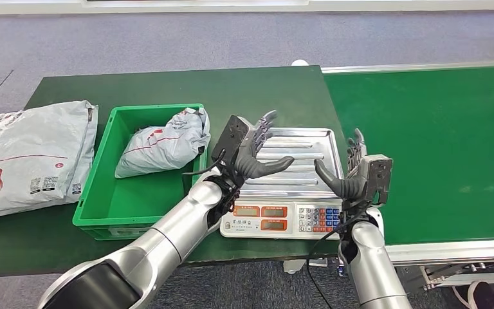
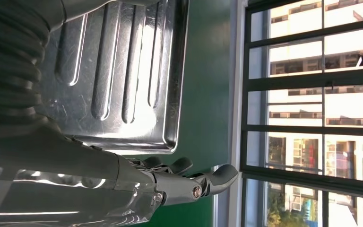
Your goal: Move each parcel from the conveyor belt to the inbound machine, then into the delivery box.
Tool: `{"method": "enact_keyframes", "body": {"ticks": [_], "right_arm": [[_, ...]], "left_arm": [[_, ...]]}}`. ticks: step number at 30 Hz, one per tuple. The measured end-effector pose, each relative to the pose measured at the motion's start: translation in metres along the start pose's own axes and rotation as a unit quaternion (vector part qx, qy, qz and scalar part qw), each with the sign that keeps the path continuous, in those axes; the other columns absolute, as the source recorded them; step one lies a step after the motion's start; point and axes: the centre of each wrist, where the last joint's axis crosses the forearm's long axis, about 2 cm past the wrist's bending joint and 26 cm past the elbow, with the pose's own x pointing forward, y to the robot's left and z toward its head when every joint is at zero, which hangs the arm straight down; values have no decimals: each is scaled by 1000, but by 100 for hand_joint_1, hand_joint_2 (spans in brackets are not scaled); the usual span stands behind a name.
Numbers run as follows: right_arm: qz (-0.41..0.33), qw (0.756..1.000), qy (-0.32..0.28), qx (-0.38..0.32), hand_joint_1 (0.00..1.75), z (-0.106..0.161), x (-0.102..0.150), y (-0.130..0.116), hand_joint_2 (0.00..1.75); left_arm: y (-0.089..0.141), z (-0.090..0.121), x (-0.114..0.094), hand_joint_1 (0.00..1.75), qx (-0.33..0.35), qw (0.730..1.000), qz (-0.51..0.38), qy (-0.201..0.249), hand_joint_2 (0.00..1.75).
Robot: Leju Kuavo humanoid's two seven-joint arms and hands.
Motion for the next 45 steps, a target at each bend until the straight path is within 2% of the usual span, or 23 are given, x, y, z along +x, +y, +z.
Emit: {"method": "enact_keyframes", "body": {"ticks": [23,34,45], "right_arm": [[-22,1000,-2,1,0,-31,-10,-15,175],[-21,1000,-4,2,0,-43,-10,-11,175],[-28,999,-1,43,0,-52,-6,-5,175]], "left_arm": [[17,14,-15,0,21,999,-31,-7,175],[19,14,-15,0,17,999,-34,-12,175],[37,20,-17,0,27,999,-39,-15,175]]}}
